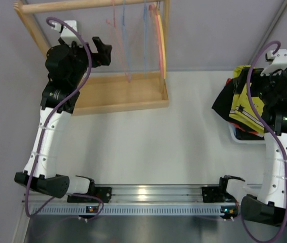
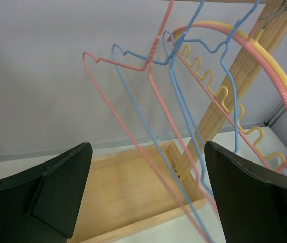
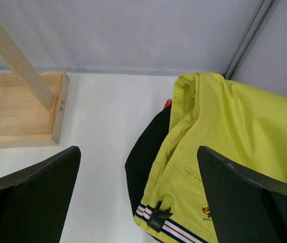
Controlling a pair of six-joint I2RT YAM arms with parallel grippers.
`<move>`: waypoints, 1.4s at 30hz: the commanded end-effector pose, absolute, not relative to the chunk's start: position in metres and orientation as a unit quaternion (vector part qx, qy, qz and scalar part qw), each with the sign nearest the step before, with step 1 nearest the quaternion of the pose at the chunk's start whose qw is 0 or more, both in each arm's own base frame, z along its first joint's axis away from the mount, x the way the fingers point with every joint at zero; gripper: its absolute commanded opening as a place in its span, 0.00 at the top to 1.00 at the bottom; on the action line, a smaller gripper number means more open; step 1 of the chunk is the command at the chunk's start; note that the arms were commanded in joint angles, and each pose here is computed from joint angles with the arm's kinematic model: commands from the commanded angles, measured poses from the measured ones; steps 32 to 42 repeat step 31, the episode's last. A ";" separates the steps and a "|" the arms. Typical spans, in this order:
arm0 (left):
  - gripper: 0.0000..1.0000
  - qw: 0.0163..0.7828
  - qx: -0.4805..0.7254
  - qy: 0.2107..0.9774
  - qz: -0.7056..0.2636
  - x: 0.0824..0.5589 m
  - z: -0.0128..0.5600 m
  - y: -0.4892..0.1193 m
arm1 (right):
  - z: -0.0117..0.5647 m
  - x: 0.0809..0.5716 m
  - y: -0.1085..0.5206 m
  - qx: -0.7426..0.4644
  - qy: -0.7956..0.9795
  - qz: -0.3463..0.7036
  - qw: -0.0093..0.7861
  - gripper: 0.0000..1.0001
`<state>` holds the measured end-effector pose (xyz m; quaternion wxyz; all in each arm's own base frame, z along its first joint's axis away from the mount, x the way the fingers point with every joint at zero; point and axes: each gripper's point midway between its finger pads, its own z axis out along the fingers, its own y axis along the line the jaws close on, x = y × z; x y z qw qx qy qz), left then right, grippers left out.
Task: Remove the trousers from the hanger
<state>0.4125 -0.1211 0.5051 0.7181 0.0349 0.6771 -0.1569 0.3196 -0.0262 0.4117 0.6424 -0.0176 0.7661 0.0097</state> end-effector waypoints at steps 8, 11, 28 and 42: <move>0.02 0.639 0.007 0.761 -0.111 0.362 0.410 -0.038 | 0.391 0.329 0.004 -0.086 0.767 0.083 0.631 0.01; 0.01 0.591 0.020 0.801 -0.094 0.339 0.363 -0.035 | 0.369 0.325 0.014 -0.098 0.780 0.109 0.608 0.01; 0.01 0.467 0.013 0.882 -0.070 0.266 0.259 -0.027 | 0.269 0.262 0.057 -0.190 0.819 0.121 0.527 0.01; 0.01 0.467 0.018 0.882 -0.066 0.267 0.262 -0.026 | 0.267 0.257 0.058 -0.191 0.824 0.124 0.519 0.01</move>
